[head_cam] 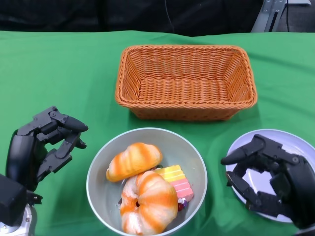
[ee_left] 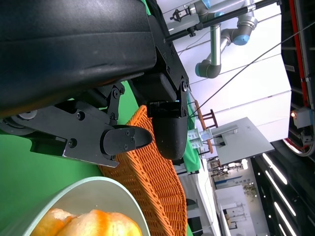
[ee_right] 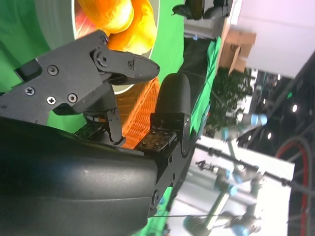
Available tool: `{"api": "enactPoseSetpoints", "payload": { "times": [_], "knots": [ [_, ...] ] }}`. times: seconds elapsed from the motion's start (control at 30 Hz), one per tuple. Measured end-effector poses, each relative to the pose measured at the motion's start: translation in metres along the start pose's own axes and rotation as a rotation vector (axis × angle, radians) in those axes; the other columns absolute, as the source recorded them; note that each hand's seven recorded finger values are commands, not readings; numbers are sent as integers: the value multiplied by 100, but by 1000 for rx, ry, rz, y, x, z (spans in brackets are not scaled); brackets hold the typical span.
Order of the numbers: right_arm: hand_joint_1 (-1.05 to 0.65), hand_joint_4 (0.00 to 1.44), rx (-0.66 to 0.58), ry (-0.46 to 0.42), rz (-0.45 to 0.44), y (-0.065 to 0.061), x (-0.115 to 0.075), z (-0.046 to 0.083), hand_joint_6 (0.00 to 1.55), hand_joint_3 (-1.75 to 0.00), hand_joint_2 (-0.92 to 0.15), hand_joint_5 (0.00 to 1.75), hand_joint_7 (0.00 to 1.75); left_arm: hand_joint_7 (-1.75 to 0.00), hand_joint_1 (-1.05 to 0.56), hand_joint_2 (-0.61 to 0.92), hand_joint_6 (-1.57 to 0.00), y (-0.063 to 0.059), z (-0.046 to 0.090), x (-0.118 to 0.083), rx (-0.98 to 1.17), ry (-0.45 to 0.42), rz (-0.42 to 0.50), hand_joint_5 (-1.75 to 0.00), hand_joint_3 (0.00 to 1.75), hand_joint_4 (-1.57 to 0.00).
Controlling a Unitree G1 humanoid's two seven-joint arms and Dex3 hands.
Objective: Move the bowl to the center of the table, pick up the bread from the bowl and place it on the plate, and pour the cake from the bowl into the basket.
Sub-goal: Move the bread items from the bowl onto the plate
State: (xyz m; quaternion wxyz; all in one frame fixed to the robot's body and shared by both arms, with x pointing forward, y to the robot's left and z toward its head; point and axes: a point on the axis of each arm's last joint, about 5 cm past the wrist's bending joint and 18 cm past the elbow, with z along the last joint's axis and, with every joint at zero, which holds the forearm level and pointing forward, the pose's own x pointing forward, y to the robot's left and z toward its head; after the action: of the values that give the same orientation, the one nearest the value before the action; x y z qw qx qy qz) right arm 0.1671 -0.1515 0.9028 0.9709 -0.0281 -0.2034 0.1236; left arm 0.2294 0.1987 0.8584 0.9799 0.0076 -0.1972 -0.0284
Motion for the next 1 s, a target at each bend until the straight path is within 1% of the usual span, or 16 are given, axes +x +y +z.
{"api": "enactPoseSetpoints", "payload": {
  "times": [0.07,0.13,0.17,0.23,0.33,0.47,0.53,0.57,0.67,0.77,0.87,1.0],
  "knots": [
    [-34,65,-23,-19,18,-2,4,5,67,-11,-89,119,73,-115,-3,89,-76,0,0,0,0,-2,0,-149,48,-73],
    [-35,65,-74,-35,48,-3,9,12,66,-5,-90,110,66,-115,-3,89,-76,0,0,0,2,-3,-1,-149,48,-73],
    [-39,65,-101,-43,58,-4,12,16,66,-2,-91,103,61,-115,-2,89,-76,0,1,0,3,-3,-1,-149,47,-73],
    [-44,66,-164,-49,78,-5,16,24,66,-1,-91,93,54,-115,0,89,-76,1,1,0,5,-2,-1,-148,47,-74],
    [-50,64,-247,-54,102,-5,22,34,64,0,-91,84,47,-115,-1,88,-76,1,0,0,6,2,2,-148,48,-73],
    [-53,60,-296,-63,125,-2,31,43,62,0,-89,78,41,-115,-2,88,-76,1,-1,-1,8,11,7,-148,48,-72],
    [-58,59,-345,-64,145,-1,36,46,61,-1,-90,76,38,-115,-1,88,-76,0,-2,-1,8,19,11,-148,48,-72],
    [-61,57,-375,-61,156,1,38,47,59,-1,-91,75,35,-115,-1,88,-76,0,-2,-1,8,22,14,-148,49,-72],
    [-67,56,-450,-49,183,6,43,51,63,-2,-92,68,20,-114,-2,88,-76,0,-4,-2,7,35,19,-148,48,-72],
    [-70,57,-512,-31,204,13,48,54,65,-1,-92,61,10,-114,-2,88,-76,-1,-6,-3,13,52,16,-148,48,-72],
    [-70,60,-560,-24,216,20,52,57,66,0,-91,57,5,-114,-3,88,-76,-2,-8,-4,15,65,16,-148,48,-72],
    [-71,63,-605,-31,236,30,59,61,66,-1,-92,56,3,-114,-4,86,-77,-3,-7,0,18,62,30,-149,48,-72]
  ]
}}
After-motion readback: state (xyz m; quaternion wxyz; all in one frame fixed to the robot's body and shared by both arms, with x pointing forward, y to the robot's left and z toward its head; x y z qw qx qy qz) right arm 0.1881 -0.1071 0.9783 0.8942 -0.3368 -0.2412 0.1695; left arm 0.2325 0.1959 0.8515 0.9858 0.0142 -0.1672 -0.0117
